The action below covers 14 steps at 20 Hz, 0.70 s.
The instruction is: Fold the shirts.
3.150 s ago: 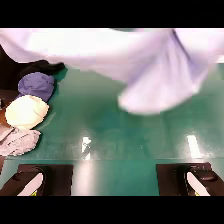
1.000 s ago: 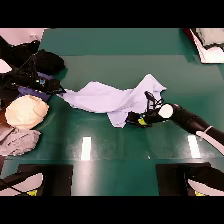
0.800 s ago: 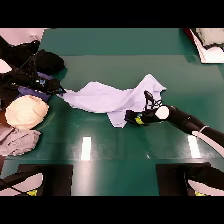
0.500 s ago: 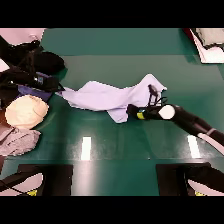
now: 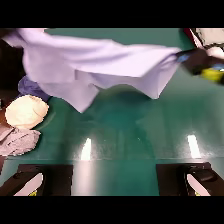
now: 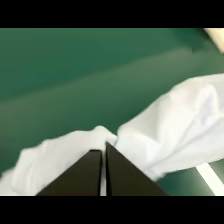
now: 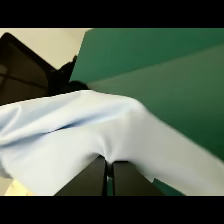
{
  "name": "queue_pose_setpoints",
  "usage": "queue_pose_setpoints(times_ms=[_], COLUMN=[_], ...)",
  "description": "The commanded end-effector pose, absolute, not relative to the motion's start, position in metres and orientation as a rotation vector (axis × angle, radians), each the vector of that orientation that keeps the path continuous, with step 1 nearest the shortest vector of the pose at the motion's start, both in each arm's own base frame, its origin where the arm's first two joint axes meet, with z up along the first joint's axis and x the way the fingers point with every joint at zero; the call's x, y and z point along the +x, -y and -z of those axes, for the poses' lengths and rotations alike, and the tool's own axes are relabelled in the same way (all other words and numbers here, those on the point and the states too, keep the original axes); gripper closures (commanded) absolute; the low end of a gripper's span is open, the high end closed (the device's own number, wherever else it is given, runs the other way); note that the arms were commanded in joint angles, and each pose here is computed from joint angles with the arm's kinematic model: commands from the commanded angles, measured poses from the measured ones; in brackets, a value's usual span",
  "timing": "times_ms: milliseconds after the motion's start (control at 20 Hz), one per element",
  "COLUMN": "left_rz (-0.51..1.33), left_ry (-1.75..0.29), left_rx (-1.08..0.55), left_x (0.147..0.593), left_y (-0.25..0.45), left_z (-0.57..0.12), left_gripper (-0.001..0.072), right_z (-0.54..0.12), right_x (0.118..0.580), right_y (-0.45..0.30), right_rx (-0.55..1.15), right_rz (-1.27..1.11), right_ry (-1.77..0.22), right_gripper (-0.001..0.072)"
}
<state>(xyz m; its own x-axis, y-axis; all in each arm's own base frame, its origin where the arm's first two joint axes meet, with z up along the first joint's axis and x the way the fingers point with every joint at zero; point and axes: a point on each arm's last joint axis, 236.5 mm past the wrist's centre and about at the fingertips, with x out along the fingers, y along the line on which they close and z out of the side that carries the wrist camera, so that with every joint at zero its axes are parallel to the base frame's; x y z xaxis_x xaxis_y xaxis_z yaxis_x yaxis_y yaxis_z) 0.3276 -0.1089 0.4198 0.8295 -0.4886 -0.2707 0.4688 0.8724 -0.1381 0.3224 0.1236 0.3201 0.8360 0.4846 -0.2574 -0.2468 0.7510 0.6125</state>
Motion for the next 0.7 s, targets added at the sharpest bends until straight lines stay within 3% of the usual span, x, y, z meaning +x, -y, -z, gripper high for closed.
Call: queue_pose_setpoints(times_ms=[0,150,300,450,650], left_rz=[0.520,0.652,0.698,0.598,0.591], left_ry=[-0.067,0.040,0.014,-0.168,-0.545], left_rx=[-0.031,-0.047,-0.046,-0.050,-0.154], left_x=[0.255,0.203,0.196,0.249,0.325], left_y=[0.115,0.142,0.151,0.131,0.126], left_z=[-0.506,-0.540,-0.534,-0.479,-0.352], left_gripper=[0.0683,0.0684,0.0684,0.0684,0.0684], right_z=[-0.377,-0.401,-0.396,-0.376,-0.317], right_x=[0.260,0.230,0.218,0.231,0.274], right_y=[-0.070,-0.036,-0.011,-0.007,-0.028], right_rx=[0.444,0.411,0.392,0.430,0.507], right_rz=[-0.264,-0.106,0.031,0.012,-0.164], right_ry=[-0.327,-0.283,-0.378,-0.539,-0.809], right_gripper=[0.0699,0.0699,0.0699,0.0699,0.0698])
